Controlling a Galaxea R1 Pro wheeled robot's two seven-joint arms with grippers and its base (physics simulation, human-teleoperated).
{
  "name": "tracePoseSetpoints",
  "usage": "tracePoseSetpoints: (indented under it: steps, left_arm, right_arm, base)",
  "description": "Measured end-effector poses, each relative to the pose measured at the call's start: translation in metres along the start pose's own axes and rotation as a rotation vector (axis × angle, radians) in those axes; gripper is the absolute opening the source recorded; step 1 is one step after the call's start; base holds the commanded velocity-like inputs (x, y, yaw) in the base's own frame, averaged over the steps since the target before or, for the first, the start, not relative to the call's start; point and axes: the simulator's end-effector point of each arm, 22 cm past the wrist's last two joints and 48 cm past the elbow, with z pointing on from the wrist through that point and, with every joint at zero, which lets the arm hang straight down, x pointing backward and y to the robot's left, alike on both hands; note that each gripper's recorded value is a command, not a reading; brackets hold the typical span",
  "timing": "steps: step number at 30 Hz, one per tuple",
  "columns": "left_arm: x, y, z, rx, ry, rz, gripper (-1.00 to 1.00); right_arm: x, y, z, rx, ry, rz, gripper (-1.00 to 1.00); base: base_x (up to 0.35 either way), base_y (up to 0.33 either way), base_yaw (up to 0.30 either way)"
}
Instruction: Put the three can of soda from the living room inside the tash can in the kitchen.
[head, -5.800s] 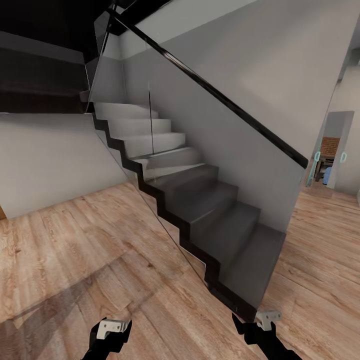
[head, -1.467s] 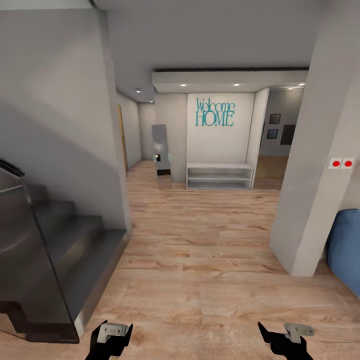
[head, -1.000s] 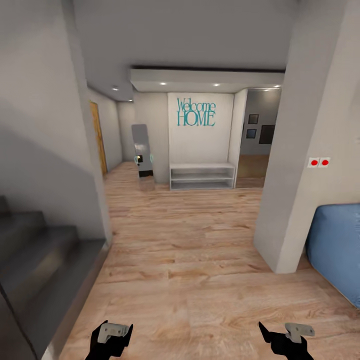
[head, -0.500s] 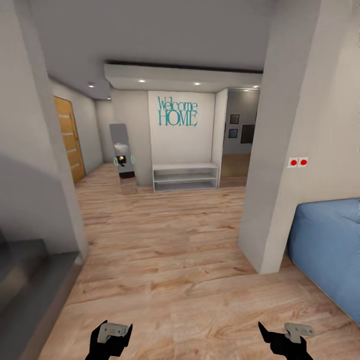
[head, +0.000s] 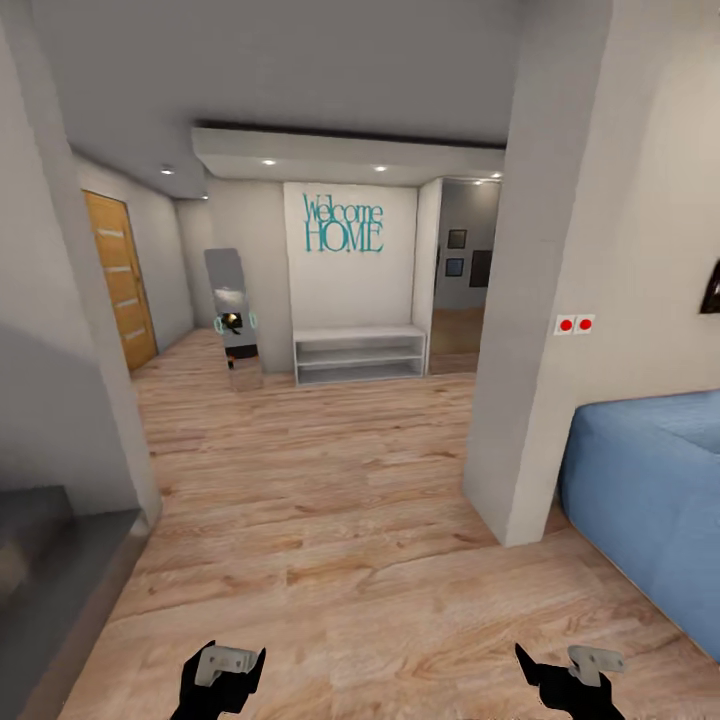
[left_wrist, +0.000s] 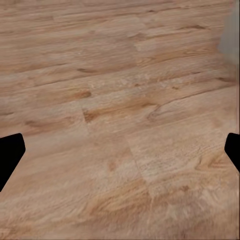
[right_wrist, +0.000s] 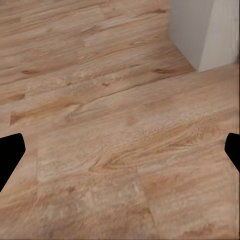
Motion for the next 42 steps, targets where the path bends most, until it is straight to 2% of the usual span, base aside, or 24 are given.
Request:
tracePoseSetpoints:
  steps: [11,13,16,17,18,20,21,24,25,29,34,42]
  left_arm:
    - [-0.004,0.000,-0.001,0.000,-0.009,0.002,1.00]
    - [-0.005,0.000,-0.001,-0.001,-0.011,0.002,1.00]
    - [-0.006,0.000,-0.001,-0.001,-0.014,0.002,1.00]
    - [-0.007,0.000,-0.001,-0.001,-0.014,0.002,1.00]
    - [-0.007,0.000,-0.001,0.000,-0.015,0.001,1.00]
    - [-0.008,0.000,-0.001,-0.001,-0.017,0.002,1.00]
    - [-0.008,0.000,-0.001,-0.001,-0.017,0.002,1.00]
    - [-0.008,0.000,-0.001,-0.001,-0.018,0.002,1.00]
    - [-0.008,0.000,-0.001,-0.001,-0.018,0.002,1.00]
    - [-0.008,0.001,-0.001,-0.001,-0.018,0.002,1.00]
    - [-0.008,0.001,-0.001,-0.001,-0.018,0.002,1.00]
    - [-0.008,0.001,-0.001,-0.001,-0.018,0.002,1.00]
  right_arm:
    - [-0.004,0.000,-0.001,0.000,-0.008,0.002,1.00]
    - [-0.006,-0.005,-0.002,0.011,-0.013,0.015,1.00]
    - [-0.011,-0.015,-0.004,0.032,-0.034,0.065,1.00]
    - [-0.016,-0.021,-0.005,0.047,-0.052,0.111,1.00]
    - [-0.019,-0.025,-0.005,0.058,-0.062,0.135,1.00]
    - [-0.025,-0.035,-0.005,0.093,-0.079,0.176,1.00]
    - [-0.027,-0.046,-0.003,0.138,-0.084,0.213,1.00]
    - [-0.022,-0.057,0.001,0.194,-0.055,0.265,1.00]
    - [-0.017,-0.060,0.005,0.211,-0.022,0.293,1.00]
    - [-0.010,-0.062,0.011,0.226,0.028,0.348,1.00]
    - [-0.010,-0.066,0.013,0.233,0.042,0.392,1.00]
    - [-0.015,-0.069,0.013,0.235,0.024,0.401,1.00]
  base:
    - [0.000,-0.275,-0.220]
    - [0.000,-0.278,-0.223]
    - [0.000,-0.279,-0.223]
    - [0.000,-0.279,-0.227]
    - [0.000,-0.279,-0.230]
    - [0.000,-0.279,-0.236]
    - [0.000,-0.279,-0.241]
    - [0.000,-0.279,-0.245]
    - [0.000,-0.279,-0.248]
    - [0.000,-0.279,-0.250]
    - [0.000,-0.279,-0.251]
    - [0.000,-0.268,-0.167]
